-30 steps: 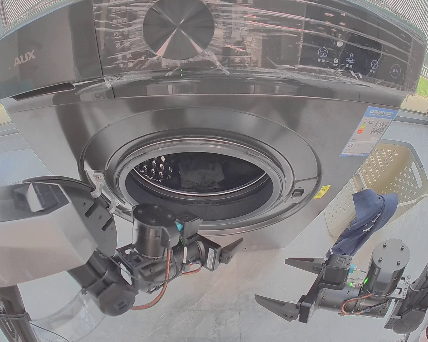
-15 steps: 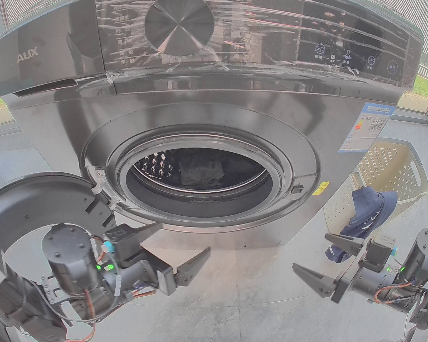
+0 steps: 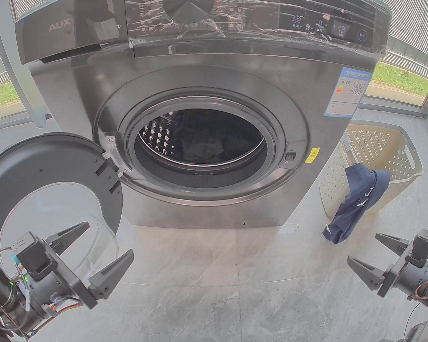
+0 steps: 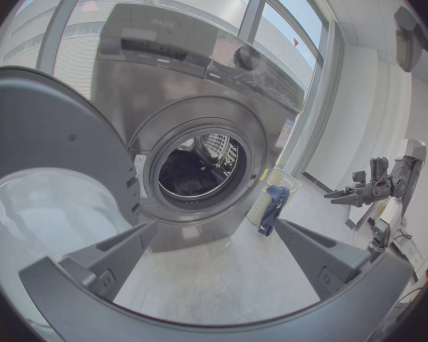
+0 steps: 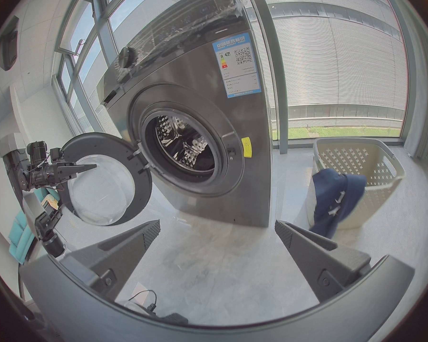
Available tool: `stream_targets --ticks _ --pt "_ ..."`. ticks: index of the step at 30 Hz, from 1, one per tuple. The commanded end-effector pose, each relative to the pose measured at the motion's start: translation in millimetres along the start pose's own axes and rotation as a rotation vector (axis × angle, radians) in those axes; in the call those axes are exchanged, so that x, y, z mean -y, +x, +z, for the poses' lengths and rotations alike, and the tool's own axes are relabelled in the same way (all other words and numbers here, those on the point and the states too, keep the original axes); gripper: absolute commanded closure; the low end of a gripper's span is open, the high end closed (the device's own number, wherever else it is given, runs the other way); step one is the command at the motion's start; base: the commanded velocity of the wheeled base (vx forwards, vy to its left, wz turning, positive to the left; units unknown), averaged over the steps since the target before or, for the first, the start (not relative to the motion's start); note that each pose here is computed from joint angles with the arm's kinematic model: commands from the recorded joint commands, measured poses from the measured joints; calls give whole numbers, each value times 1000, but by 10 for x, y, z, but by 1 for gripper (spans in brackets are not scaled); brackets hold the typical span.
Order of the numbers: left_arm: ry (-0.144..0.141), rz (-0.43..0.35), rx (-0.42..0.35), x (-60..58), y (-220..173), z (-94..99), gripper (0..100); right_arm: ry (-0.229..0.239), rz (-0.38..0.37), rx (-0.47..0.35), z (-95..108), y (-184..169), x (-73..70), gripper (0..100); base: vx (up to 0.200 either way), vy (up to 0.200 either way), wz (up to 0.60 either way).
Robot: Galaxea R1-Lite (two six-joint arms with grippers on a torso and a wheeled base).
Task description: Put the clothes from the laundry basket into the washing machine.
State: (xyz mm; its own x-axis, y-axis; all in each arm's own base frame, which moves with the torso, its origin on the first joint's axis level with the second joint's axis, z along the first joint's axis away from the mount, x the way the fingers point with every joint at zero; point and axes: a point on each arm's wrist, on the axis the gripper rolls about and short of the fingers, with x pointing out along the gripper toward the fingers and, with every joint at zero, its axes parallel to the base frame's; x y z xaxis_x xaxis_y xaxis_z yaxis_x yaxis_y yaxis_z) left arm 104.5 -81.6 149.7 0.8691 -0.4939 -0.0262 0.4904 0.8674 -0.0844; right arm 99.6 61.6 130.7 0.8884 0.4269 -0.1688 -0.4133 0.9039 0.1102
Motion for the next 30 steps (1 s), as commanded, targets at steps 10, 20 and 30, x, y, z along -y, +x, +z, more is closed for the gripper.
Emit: stream_targets --ticks 10,20,30 --pt "-16 77 61 -171 -645 -33 0 27 -83 58 -106 -605 149 0 -20 -60 0" --pt "-18 93 37 -190 -686 -91 0 30 -93 25 -76 -534 148 0 0 -200 0" --pt "-18 94 14 -201 -759 -139 0 29 -97 6 -57 -486 145 0 0 -200 0"
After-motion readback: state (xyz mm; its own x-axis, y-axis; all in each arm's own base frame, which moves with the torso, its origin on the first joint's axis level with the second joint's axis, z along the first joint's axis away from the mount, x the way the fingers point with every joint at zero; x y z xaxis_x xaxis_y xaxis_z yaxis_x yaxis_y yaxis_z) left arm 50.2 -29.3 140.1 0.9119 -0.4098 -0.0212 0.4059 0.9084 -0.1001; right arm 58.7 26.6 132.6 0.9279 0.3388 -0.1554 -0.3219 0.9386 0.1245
